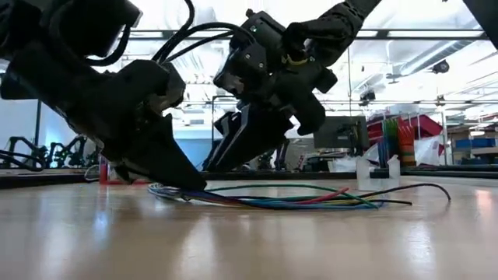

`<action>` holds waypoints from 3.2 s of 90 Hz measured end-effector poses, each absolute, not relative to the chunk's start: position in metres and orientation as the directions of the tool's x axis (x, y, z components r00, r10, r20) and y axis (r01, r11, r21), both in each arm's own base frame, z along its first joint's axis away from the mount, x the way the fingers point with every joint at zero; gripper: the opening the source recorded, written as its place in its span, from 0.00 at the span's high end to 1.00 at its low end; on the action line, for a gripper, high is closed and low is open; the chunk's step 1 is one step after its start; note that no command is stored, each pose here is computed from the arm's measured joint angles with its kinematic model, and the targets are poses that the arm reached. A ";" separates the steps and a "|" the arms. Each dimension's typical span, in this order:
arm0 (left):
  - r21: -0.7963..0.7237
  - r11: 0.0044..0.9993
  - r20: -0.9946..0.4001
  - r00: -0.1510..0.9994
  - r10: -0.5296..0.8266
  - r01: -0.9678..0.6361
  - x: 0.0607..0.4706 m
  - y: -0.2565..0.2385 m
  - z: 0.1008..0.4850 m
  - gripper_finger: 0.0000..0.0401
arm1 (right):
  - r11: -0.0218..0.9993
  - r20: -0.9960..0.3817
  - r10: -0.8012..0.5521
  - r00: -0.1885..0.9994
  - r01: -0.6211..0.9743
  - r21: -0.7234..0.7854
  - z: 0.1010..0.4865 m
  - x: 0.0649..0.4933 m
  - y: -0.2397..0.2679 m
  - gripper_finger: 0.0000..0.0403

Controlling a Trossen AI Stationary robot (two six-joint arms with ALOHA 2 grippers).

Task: Ziptie cables
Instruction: Wrap the cables together using a black zip tie

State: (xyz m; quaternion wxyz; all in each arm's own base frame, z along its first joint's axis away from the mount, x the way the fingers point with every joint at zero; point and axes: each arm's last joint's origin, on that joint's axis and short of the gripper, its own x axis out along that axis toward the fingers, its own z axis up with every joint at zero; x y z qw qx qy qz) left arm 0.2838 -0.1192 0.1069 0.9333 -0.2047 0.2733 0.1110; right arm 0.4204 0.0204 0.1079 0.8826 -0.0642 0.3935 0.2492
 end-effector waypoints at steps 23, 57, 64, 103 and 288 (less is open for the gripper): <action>-0.166 0.928 -0.670 0.728 0.142 -0.333 0.298 -0.126 0.120 0.98 | 0.871 -0.761 0.387 0.521 -0.477 0.116 0.104 0.416 0.021 0.67; -0.098 0.949 -0.681 0.715 0.157 -0.301 0.307 -0.129 0.131 0.98 | 0.870 -0.767 0.387 0.512 -0.478 0.119 0.104 0.415 0.022 0.89; -0.098 0.946 -0.687 0.709 0.160 -0.309 0.305 -0.128 0.129 0.98 | 0.870 -0.767 0.387 0.512 -0.478 0.120 0.104 0.415 0.021 0.93; -0.142 0.924 -0.702 0.695 0.159 -0.354 0.302 -0.127 0.126 0.98 | 0.854 -0.789 0.293 0.540 -0.519 -0.039 0.104 0.416 0.035 0.77; -0.148 0.935 -0.703 0.699 0.130 -0.323 0.286 -0.141 0.116 0.98 | 0.884 -0.813 0.241 0.531 -0.466 -0.041 0.110 0.411 0.045 0.82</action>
